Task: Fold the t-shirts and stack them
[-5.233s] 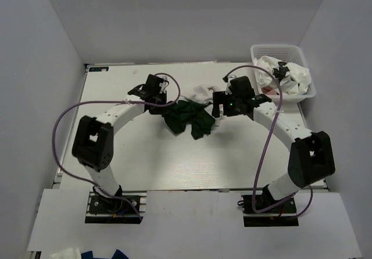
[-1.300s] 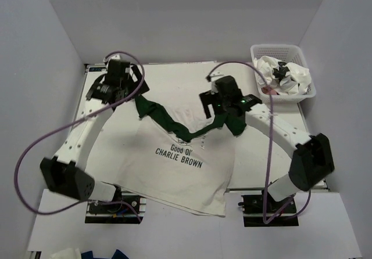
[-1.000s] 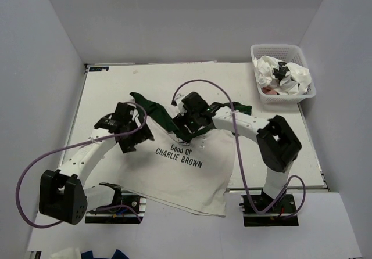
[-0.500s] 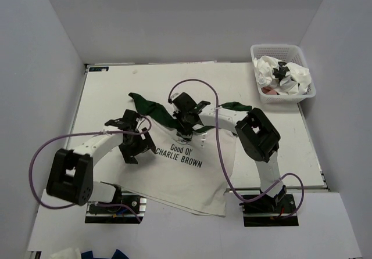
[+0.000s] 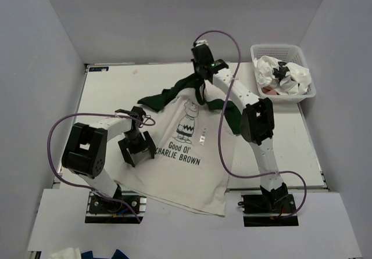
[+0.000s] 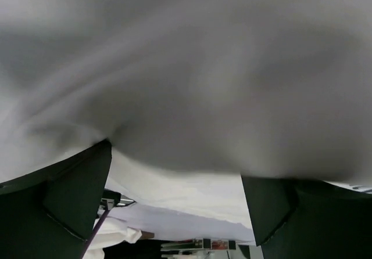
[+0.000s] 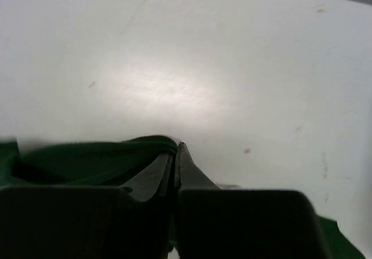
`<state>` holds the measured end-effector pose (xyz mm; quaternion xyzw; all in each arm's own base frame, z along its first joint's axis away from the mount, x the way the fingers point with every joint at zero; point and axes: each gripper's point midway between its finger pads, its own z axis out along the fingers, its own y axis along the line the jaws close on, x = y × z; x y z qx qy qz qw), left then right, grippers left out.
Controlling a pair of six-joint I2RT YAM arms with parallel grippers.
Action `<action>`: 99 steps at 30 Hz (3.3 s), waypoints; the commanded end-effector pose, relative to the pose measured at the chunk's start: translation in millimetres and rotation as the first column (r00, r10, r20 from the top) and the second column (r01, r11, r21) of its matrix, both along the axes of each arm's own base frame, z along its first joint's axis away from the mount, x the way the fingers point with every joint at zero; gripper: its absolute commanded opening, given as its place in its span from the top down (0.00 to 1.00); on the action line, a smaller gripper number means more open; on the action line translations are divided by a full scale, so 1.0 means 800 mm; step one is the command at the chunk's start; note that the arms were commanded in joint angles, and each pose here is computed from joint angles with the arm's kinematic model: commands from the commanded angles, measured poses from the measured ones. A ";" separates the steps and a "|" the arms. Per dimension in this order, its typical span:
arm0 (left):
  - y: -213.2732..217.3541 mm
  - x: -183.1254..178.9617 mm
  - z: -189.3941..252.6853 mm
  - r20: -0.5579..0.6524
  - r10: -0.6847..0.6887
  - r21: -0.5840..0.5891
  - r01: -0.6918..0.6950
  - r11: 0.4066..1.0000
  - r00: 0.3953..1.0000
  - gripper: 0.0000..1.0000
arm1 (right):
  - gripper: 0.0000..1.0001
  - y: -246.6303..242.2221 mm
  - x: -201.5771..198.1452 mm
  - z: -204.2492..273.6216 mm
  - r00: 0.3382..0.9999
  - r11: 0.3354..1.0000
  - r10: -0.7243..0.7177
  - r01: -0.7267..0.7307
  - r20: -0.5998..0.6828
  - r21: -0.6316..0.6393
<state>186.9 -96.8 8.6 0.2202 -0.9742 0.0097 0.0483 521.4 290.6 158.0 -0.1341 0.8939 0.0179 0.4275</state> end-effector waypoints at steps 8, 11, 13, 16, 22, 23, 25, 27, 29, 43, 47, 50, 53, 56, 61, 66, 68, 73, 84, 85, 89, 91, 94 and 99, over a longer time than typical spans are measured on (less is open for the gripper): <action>0.048 0.142 0.034 0.197 -0.090 0.311 0.025 0.950 0.976 0.00 | 0.32 -0.146 0.084 0.047 0.957 0.965 -0.263 0.259 0.120 0.042; 0.041 0.207 0.030 0.234 -0.124 0.328 0.042 0.944 0.964 0.00 | 0.15 -0.138 0.039 0.048 0.983 0.983 -0.182 0.180 0.039 0.046; 0.042 0.252 0.009 0.241 -0.144 0.331 0.059 0.942 0.960 0.00 | 0.10 -0.139 0.003 0.035 0.989 0.988 -0.145 0.146 -0.033 0.041; 0.068 0.324 -0.021 0.234 -0.140 0.375 0.044 0.926 0.962 0.00 | 0.10 -0.159 -0.056 0.007 0.979 0.987 -0.157 0.160 -0.130 0.016; 0.086 0.518 0.037 0.590 -0.073 0.225 -0.078 0.971 0.804 0.00 | 0.10 -0.177 -0.163 -0.018 0.951 0.975 -0.174 0.203 -0.257 0.092; 0.088 0.566 0.066 0.737 -0.046 0.163 -0.112 0.980 0.675 0.00 | 0.10 -0.178 -0.173 -0.012 0.954 0.971 -0.175 0.208 -0.245 0.119; 0.077 0.563 0.089 0.781 0.011 0.053 -0.084 0.995 0.625 0.00 | 0.10 -0.176 -0.197 -0.014 0.958 0.970 -0.136 0.180 -0.254 0.161; 0.065 0.586 0.152 0.846 0.037 -0.019 -0.039 0.999 0.532 0.00 | 0.10 -0.184 -0.216 -0.007 0.966 0.968 -0.127 0.170 -0.225 0.183; 0.044 0.595 0.225 0.901 -0.001 -0.022 0.047 0.999 0.434 0.00 | 0.10 -0.189 -0.221 0.003 0.976 0.970 -0.117 0.152 -0.184 0.188; 0.001 0.196 0.200 0.632 0.055 -0.156 0.057 0.986 0.773 0.00 | 0.14 -0.262 -0.273 -0.070 0.945 0.964 -0.266 0.266 -0.188 -0.029; -0.020 0.081 0.152 0.470 0.048 -0.239 0.074 0.968 0.881 0.00 | 0.16 -0.256 -0.248 -0.095 0.954 0.968 -0.250 0.249 -0.165 -0.030; -0.026 0.021 0.123 0.377 0.054 -0.277 0.056 0.959 0.925 0.00 | 0.21 -0.244 -0.223 -0.112 0.962 0.978 -0.208 0.205 -0.175 -0.034; -0.036 -0.012 0.097 0.308 0.047 -0.293 0.048 0.955 0.950 0.00 | 0.25 -0.230 -0.194 -0.115 0.970 0.984 -0.179 0.180 -0.166 -0.010; -0.044 -0.023 0.078 0.266 0.011 -0.284 0.068 0.956 0.964 0.00 | 0.34 -0.227 -0.167 -0.117 0.968 0.980 -0.196 0.197 -0.154 -0.013; -0.033 -0.021 0.047 0.216 -0.007 -0.191 0.049 0.980 0.976 0.04 | 0.67 -0.224 -0.144 -0.112 0.966 0.977 -0.213 0.215 -0.145 -0.002; -0.034 -0.015 0.018 0.205 -0.017 -0.158 0.050 0.986 0.979 0.38 | 0.96 -0.219 -0.154 -0.104 0.966 0.982 -0.183 0.187 -0.183 0.002; -0.030 -0.016 0.002 0.170 -0.029 -0.131 0.052 0.990 0.985 0.51 | 1.00 -0.219 -0.156 -0.089 0.970 0.986 -0.166 0.169 -0.179 0.004; -0.030 0.008 -0.004 0.178 -0.044 -0.092 0.061 0.994 0.983 1.00 | 1.00 -0.229 -0.187 -0.056 0.965 0.988 -0.157 0.156 -0.210 -0.019; -0.035 0.135 0.276 0.740 -0.123 -0.019 0.204 0.979 0.661 1.00 | 1.00 -0.252 -0.211 0.099 0.981 0.981 -0.190 0.191 -0.033 0.035; -0.033 0.143 0.315 0.795 -0.102 -0.020 0.193 0.981 0.598 1.00 | 1.00 -0.259 -0.215 0.122 0.976 0.975 -0.216 0.215 0.011 0.048; -0.006 0.146 0.434 0.926 -0.070 0.026 0.123 0.992 0.372 1.00 | 1.00 -0.280 -0.229 0.218 0.947 0.964 -0.261 0.245 0.189 0.107; 0.005 0.136 0.517 0.978 -0.051 0.029 0.109 0.994 0.201 1.00 | 1.00 -0.290 -0.250 0.304 0.899 0.957 -0.274 0.222 0.342 0.185; 0.017 0.107 0.628 0.998 -0.004 0.011 0.121 0.993 -0.065 1.00 | 1.00 -0.307 -0.297 0.429 0.782 0.946 -0.289 0.143 0.553 0.292; 0.039 0.030 0.770 0.908 0.052 0.012 0.150 0.989 -0.416 1.00 | 1.00 -0.308 -0.409 0.567 0.552 0.948 -0.160 -0.144 0.818 0.283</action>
